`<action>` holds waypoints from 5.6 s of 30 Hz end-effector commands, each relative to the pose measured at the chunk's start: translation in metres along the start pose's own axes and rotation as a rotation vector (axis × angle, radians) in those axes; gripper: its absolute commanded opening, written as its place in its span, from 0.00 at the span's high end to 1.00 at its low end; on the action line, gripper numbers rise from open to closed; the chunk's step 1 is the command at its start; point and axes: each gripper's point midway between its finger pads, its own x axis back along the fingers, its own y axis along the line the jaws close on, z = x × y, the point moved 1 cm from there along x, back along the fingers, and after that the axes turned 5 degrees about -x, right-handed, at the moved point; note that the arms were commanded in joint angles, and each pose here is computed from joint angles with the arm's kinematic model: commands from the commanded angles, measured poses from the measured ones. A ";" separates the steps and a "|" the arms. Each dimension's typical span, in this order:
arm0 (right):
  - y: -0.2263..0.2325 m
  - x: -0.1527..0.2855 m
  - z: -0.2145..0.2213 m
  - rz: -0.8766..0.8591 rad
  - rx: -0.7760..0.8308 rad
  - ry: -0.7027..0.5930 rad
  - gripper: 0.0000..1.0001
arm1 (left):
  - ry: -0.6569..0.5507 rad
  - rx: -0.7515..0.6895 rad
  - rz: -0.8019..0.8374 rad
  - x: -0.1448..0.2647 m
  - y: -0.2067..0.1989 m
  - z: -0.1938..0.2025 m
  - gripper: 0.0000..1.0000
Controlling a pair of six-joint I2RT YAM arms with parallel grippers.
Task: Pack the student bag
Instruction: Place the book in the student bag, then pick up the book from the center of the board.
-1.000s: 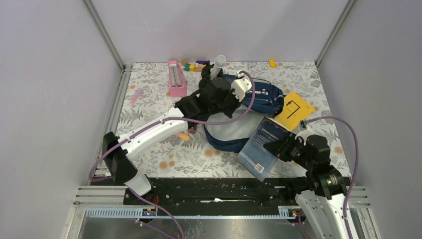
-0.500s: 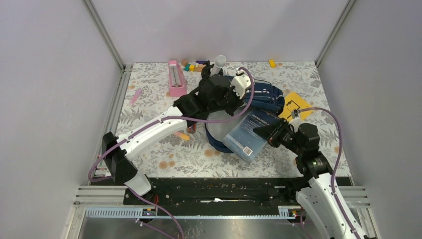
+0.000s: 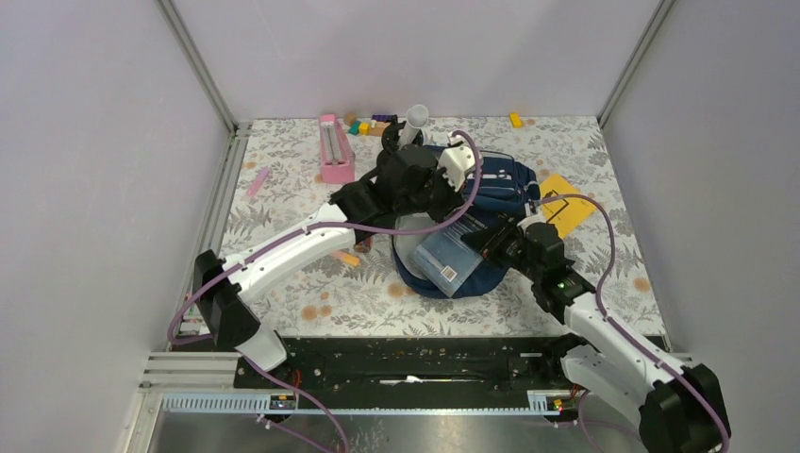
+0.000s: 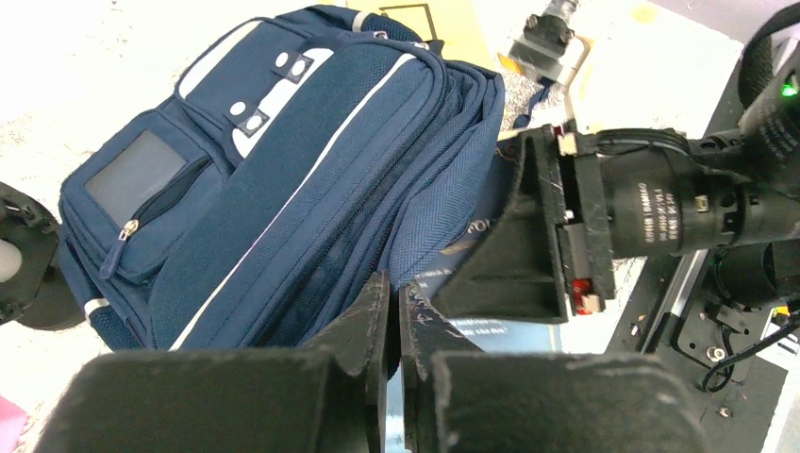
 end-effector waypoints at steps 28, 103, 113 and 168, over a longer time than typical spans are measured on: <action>-0.075 0.004 -0.036 0.148 0.334 -0.341 0.16 | -0.209 0.042 0.063 0.037 -0.017 -0.034 1.00; -0.111 0.073 -0.140 0.389 0.119 -0.493 0.01 | -0.106 0.138 -0.033 0.032 0.010 -0.002 1.00; -0.133 0.066 -0.202 0.311 0.021 -0.610 0.05 | -0.088 0.112 -0.039 0.037 0.012 -0.003 1.00; -0.156 0.011 -0.234 0.038 -0.298 -0.669 0.31 | -0.110 0.134 -0.050 0.048 0.027 -0.013 1.00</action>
